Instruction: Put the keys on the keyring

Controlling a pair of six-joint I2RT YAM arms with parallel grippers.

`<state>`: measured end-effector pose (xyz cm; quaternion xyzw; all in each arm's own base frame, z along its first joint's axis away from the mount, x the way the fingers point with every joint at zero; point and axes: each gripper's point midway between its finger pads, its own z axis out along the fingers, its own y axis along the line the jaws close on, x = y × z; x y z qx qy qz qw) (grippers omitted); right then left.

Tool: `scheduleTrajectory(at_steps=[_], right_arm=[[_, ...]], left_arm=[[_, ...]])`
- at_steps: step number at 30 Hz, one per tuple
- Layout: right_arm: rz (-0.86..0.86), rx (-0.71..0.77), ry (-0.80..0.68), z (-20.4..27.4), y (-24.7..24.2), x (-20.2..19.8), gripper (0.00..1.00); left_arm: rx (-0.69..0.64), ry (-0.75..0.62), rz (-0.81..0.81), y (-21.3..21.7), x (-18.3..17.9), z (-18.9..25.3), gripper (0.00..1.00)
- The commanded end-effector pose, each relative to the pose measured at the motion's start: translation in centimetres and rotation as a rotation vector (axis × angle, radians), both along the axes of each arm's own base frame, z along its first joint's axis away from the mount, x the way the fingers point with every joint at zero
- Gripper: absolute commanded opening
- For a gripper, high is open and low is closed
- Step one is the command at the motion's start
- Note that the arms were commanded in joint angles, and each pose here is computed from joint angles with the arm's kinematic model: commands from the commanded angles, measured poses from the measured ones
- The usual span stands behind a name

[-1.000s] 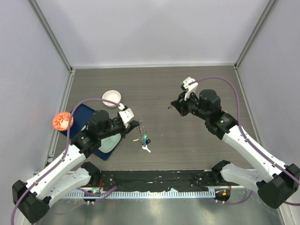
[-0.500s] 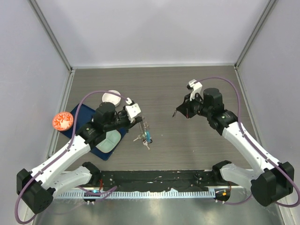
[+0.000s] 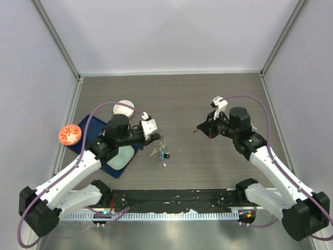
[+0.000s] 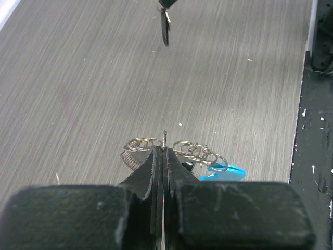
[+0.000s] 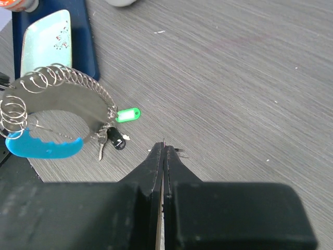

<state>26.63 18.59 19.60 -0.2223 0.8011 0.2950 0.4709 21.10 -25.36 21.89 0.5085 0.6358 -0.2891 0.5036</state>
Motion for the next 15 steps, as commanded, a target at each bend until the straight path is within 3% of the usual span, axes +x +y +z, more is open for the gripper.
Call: scheduleTrajectory(at_steps=[1,15], right_arm=[[0.038,0.046,-0.137,3.1,0.5,-0.2,0.01],[0.23,0.096,-0.266,4.2,4.1,-2.4,0.01]], left_arm=[[-0.049,-0.068,-0.1,-1.2,-0.5,1.7,0.0],[-0.045,-0.082,-0.21,-2.0,-1.5,1.3,0.0]])
